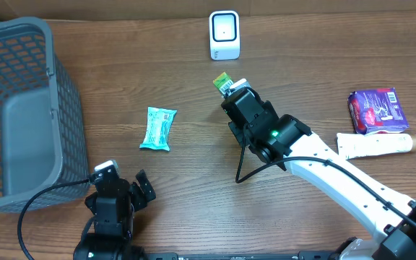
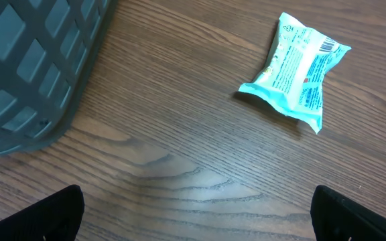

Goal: Scan the item barcode
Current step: 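Lift the green tube upright and hold it before the scanner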

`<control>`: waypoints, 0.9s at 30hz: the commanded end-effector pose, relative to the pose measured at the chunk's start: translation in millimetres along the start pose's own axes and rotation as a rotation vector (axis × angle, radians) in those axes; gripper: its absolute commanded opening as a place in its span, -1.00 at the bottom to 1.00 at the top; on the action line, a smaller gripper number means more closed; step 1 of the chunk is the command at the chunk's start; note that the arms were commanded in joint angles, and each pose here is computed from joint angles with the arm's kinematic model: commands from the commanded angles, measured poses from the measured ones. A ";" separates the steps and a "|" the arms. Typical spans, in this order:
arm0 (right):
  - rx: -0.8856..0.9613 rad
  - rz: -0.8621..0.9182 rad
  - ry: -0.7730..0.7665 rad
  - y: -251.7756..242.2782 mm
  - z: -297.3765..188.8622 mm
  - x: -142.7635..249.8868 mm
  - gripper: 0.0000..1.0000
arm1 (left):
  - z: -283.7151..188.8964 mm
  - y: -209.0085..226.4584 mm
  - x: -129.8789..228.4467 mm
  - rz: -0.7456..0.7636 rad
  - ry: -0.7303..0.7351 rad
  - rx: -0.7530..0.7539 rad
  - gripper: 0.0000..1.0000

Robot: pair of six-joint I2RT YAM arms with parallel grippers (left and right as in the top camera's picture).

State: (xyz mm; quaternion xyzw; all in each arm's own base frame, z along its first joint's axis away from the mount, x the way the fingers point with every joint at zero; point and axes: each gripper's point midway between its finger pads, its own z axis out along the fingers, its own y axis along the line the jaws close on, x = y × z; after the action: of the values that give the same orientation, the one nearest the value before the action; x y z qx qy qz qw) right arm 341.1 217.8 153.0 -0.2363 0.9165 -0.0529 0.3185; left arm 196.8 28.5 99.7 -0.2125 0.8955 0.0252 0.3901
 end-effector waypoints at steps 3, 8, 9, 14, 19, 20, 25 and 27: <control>0.042 0.023 -0.010 -10.3 3.0 2.1 -0.88 | -1.3 0.8 -3.8 -0.020 -0.020 -0.004 0.99; 0.062 0.024 0.004 -9.1 21.7 24.3 -0.88 | -1.3 0.8 -3.7 -0.020 -0.019 -0.004 0.99; 0.061 0.043 0.002 -8.4 23.9 26.4 -0.88 | -1.3 0.8 -3.7 -0.020 -0.019 -0.004 0.99; 0.051 0.084 -0.020 -4.9 30.8 29.2 -0.87 | -1.3 0.8 -3.7 -0.020 -0.019 -0.004 0.99; 0.006 0.093 -0.034 5.7 40.5 32.4 -0.87 | -1.3 0.8 -3.7 -0.020 -0.019 -0.004 1.00; 0.002 0.095 -0.029 7.5 43.5 34.7 -0.87 | -1.3 0.8 -3.7 -0.020 -0.019 -0.004 0.99; 0.021 0.213 0.023 9.0 71.2 53.5 -0.93 | -1.3 0.8 -3.7 -0.020 -0.019 -0.004 0.99; 0.034 0.269 0.051 7.7 81.8 61.3 -0.93 | -1.3 0.8 -3.7 -0.021 -0.019 -0.004 0.99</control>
State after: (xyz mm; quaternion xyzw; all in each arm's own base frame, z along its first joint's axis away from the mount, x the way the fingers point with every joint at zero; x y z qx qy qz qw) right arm 340.9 211.3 66.8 -0.1702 0.9345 -0.0329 0.3109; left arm 196.8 28.6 99.8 -0.2126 0.8955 0.0254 0.3902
